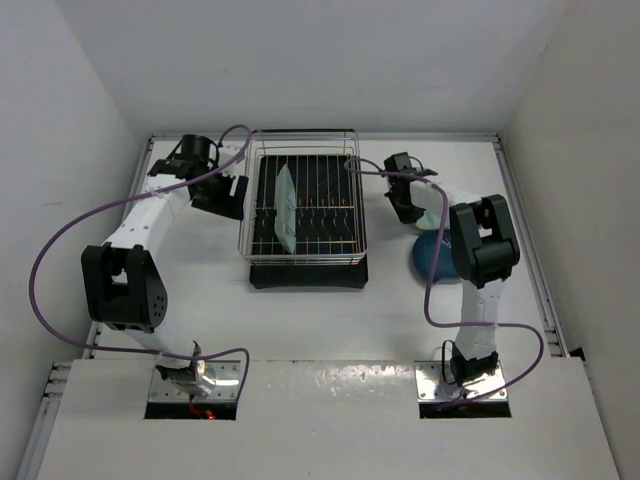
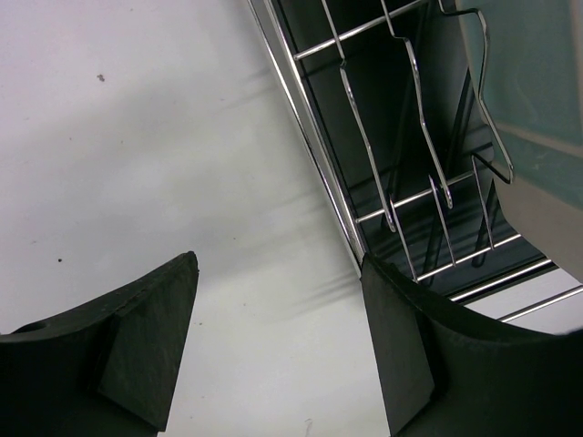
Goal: Load the plates into the dish rack
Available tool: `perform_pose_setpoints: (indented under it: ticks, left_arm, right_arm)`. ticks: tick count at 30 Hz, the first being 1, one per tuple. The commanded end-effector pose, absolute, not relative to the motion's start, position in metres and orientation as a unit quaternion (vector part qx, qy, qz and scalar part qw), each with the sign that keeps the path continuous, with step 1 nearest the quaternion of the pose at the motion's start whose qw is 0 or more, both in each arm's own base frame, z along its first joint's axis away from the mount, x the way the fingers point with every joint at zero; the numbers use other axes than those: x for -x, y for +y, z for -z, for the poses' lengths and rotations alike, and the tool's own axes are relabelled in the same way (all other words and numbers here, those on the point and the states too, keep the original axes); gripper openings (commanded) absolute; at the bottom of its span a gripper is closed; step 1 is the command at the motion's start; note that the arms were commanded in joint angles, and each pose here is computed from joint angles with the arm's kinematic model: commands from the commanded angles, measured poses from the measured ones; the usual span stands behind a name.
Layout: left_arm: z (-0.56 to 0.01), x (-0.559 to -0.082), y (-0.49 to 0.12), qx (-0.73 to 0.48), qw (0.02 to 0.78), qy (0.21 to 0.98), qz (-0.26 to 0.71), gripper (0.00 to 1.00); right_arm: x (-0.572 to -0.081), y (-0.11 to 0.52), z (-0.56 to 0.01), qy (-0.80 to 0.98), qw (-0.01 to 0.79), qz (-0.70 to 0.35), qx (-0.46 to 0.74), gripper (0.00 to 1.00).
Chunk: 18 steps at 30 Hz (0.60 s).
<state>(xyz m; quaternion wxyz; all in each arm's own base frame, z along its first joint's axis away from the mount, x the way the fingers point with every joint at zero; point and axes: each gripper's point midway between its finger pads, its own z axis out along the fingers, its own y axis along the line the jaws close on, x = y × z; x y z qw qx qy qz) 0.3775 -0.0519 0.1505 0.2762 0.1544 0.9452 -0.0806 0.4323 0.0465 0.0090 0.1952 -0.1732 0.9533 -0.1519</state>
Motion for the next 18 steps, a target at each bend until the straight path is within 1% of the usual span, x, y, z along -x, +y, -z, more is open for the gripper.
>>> perform_pose_setpoints:
  ticks: [1,2,3,5,6,9,10,13,16,18]
  left_arm:
    - [-0.152,-0.382,-0.04,-0.144,0.28,0.947,0.066,0.76]
    - [-0.153,-0.382,-0.042,-0.146,0.28,0.946,0.071,0.76]
    - [-0.153,-0.382,-0.038,-0.141,0.281,0.947,0.07,0.76]
    - [-0.153,-0.382,-0.04,-0.143,0.281,0.946,0.075,0.76]
    - [-0.153,-0.382,-0.04,-0.143,0.281,0.946,0.075,0.76]
    - [-0.156,-0.381,-0.04,-0.143,0.285,0.945,0.075,0.76]
    - [-0.156,-0.381,-0.04,-0.143,0.285,0.945,0.075,0.76]
    - [-0.153,-0.379,-0.04,-0.143,0.281,0.946,0.075,0.76]
    - [-0.153,-0.379,-0.042,-0.144,0.281,0.945,0.079,0.76]
    - [-0.153,-0.38,-0.038,-0.14,0.282,0.946,0.078,0.76]
  right_arm:
    - [-0.401,0.082,-0.006,0.962,0.181,0.087,0.186,0.0]
    - [-0.391,0.083,-0.004,0.964,0.174,0.084,0.185,0.02]
    - [-0.384,0.083,0.0,0.965,0.166,0.083,0.187,0.1]
    - [-0.382,0.086,0.0,0.963,0.173,0.081,0.191,0.19]
    - [-0.382,0.085,0.0,0.962,0.173,0.085,0.193,0.31]
    - [-0.397,0.089,-0.013,0.958,0.194,0.088,0.192,0.41]
    - [-0.407,0.091,-0.024,0.955,0.21,0.09,0.19,0.47]
    - [-0.432,0.096,-0.04,0.946,0.25,0.091,0.183,0.5]
    - [-0.452,0.1,-0.045,0.942,0.268,0.096,0.179,0.49]
    - [-0.46,0.097,-0.032,0.943,0.259,0.11,0.179,0.48]
